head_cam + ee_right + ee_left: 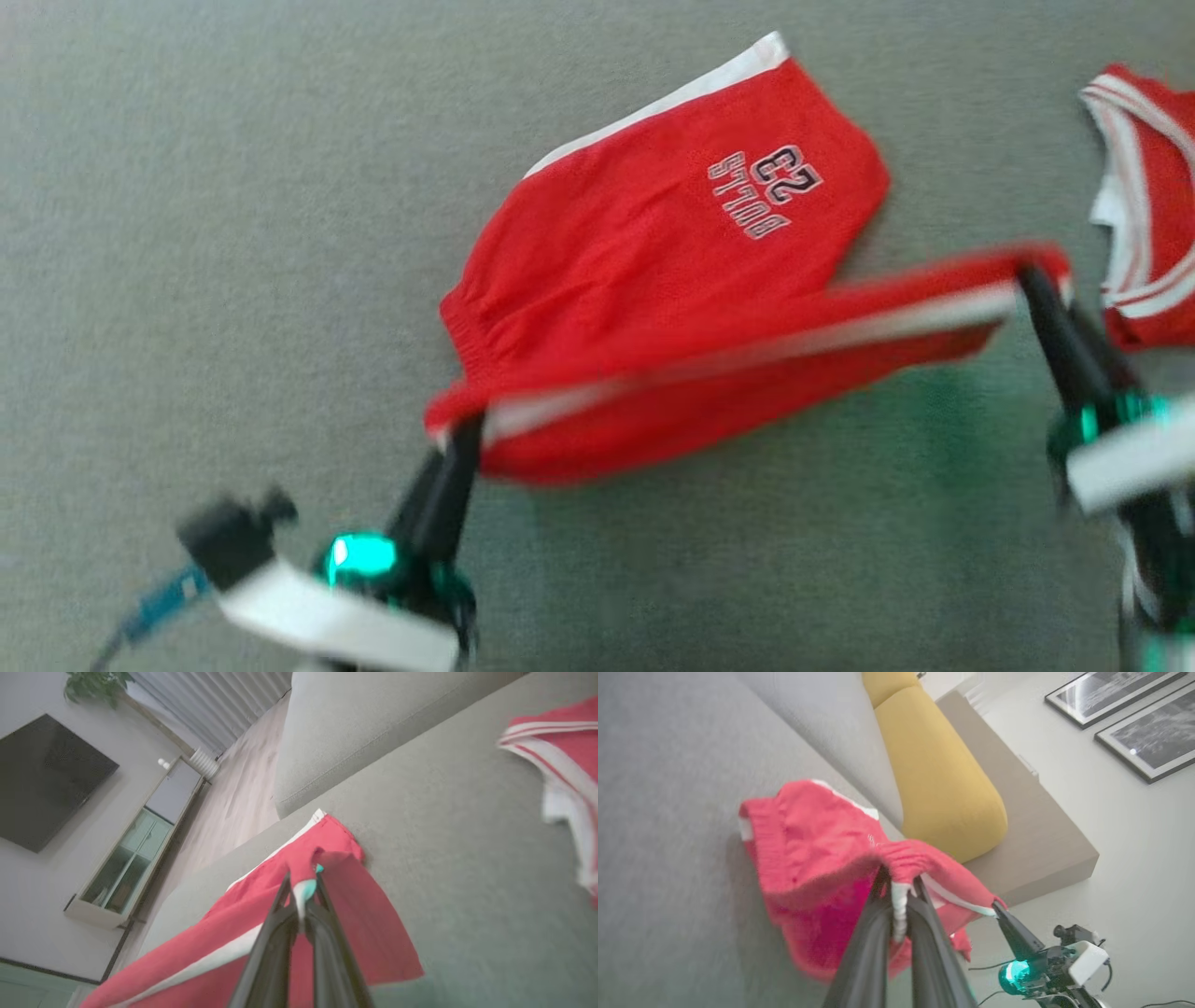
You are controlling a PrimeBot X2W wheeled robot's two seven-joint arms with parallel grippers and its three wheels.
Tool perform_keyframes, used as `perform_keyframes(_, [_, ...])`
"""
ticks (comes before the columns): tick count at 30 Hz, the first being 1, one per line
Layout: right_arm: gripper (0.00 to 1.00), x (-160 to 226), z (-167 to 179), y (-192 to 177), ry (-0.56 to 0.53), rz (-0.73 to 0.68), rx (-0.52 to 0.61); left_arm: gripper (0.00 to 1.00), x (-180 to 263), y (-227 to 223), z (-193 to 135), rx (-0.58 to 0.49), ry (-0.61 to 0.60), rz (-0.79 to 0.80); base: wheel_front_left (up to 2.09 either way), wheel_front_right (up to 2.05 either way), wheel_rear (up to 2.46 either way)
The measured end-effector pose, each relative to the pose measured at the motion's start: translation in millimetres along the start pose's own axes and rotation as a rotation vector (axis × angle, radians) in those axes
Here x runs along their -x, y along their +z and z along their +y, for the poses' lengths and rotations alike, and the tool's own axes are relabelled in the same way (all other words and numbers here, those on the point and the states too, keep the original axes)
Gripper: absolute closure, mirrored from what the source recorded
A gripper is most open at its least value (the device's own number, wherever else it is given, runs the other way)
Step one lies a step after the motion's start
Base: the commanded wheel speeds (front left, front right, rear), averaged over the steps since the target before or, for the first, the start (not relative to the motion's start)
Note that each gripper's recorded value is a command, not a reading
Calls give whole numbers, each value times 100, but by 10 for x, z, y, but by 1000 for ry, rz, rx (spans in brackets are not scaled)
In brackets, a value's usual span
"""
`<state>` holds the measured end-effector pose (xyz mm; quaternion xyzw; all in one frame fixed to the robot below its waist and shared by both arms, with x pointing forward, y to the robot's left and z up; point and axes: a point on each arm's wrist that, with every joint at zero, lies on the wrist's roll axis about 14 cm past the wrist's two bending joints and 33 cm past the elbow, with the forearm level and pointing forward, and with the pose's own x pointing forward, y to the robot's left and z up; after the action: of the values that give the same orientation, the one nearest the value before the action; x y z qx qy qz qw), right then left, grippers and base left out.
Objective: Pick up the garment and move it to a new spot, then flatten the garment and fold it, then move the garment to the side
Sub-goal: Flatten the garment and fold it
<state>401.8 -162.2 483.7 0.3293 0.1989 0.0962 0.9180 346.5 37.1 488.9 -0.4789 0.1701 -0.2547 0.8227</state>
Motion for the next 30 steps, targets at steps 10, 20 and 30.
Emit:
perform_keyframes(10, [100,-1311,145,84,49,197,72,100,-584,445,44,82,-30,-69,0,0,0])
perform_keyframes(20, [100,-1831,85,-190,4,324,98,100,-739,473,583,111,132,-78,0,0,0])
perform_keyframes(30, [0,-1947,121,-177,5,309,126,0,-818,504,800,77,200,-99,0,0,0])
